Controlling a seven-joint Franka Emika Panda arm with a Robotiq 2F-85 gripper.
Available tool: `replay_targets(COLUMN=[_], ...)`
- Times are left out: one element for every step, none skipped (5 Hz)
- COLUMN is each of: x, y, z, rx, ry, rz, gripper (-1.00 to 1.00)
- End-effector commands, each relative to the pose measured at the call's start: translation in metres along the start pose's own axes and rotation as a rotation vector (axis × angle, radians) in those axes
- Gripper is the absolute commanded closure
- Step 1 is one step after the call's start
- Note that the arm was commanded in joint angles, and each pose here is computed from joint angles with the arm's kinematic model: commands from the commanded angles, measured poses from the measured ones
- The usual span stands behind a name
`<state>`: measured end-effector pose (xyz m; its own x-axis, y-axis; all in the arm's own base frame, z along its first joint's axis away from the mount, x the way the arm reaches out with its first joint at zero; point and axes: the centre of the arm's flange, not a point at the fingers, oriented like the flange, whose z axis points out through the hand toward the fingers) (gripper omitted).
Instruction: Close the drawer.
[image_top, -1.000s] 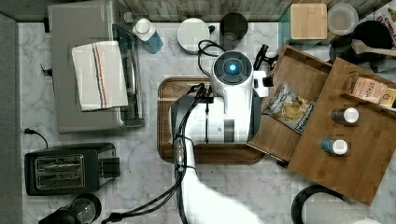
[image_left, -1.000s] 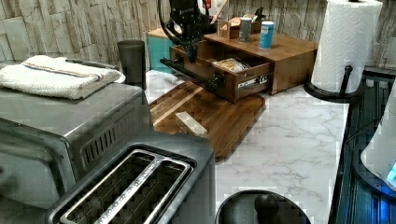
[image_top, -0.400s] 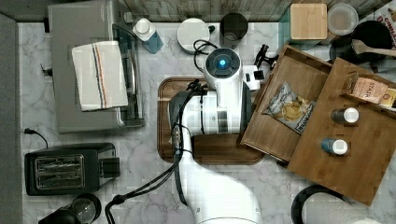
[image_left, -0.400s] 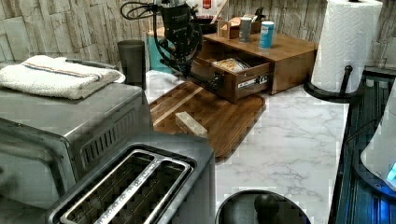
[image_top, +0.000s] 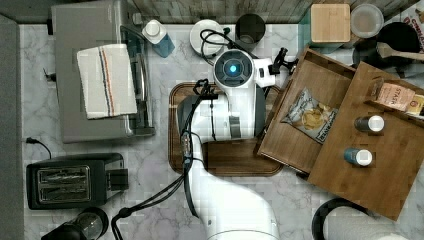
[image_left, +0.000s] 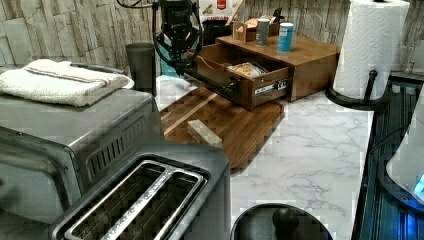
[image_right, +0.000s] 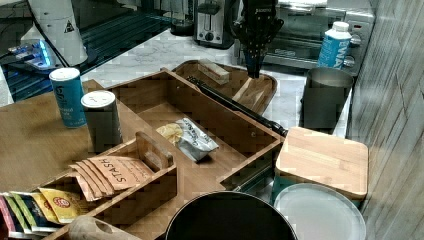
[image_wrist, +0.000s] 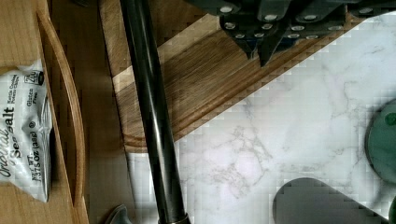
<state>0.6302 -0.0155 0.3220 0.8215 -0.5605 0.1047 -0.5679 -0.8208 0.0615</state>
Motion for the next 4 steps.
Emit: replay_targets(x=[0.062, 0.060, 0.061, 0.059], y=[0.007, 0.011, 0.021, 0.033], z=[-0.002, 0.003, 0.008, 0.021], rx=[-0.031, -0.019, -0.016, -0.008], ry=[0.051, 0.047, 0.016, 0.036], rz=[-0.040, -0.054, -0.062, -0.087], gripper=[1.00, 1.00, 1.00, 1.00])
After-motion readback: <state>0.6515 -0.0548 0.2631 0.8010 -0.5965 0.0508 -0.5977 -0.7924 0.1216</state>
